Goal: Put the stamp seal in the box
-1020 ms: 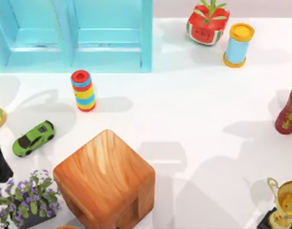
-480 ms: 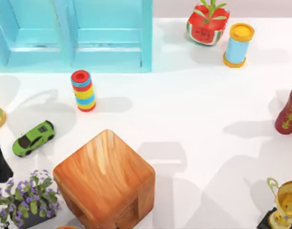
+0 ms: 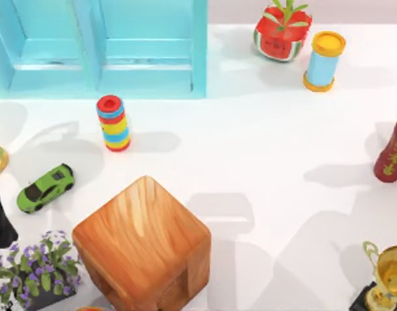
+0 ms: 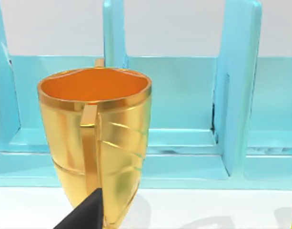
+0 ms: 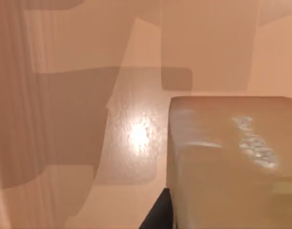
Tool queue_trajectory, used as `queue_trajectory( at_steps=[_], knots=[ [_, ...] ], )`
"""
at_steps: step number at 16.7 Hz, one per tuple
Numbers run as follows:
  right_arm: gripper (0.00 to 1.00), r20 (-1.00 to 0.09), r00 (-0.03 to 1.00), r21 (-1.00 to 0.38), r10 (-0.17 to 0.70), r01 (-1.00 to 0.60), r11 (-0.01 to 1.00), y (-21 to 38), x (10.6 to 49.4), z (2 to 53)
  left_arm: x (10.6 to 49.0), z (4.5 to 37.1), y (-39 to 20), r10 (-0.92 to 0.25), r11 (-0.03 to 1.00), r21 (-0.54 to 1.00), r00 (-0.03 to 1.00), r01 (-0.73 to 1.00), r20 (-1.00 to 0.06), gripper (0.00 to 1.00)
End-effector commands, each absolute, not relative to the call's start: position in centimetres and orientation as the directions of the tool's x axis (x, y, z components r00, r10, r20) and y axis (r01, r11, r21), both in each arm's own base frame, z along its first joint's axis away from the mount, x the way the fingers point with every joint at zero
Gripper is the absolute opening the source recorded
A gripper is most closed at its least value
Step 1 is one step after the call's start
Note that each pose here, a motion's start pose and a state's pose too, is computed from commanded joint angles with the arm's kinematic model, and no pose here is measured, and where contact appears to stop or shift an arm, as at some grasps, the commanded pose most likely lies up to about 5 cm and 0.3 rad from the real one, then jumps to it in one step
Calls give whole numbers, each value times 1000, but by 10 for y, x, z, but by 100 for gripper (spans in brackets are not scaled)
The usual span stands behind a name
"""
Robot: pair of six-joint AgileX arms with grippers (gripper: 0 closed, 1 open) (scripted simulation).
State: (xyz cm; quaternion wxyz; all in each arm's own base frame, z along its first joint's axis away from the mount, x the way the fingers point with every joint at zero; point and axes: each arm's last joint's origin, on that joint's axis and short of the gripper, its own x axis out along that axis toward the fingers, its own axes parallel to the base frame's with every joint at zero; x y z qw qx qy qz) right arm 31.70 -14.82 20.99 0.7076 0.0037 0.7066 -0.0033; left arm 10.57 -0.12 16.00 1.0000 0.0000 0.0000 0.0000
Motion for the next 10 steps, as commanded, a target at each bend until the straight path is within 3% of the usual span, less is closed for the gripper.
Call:
queue_trajectory(
  at_steps=[4,10],
  knots=[
    [98,-1000,1,1,1,10,1000,-148,317,210,106,160,-1,0,1000,0,1000,0,0,100],
    [100,-1000,1,1,1,10,1000,-148,317,210,106,160,-1,0,1000,0,1000,0,0,100]
  ],
)
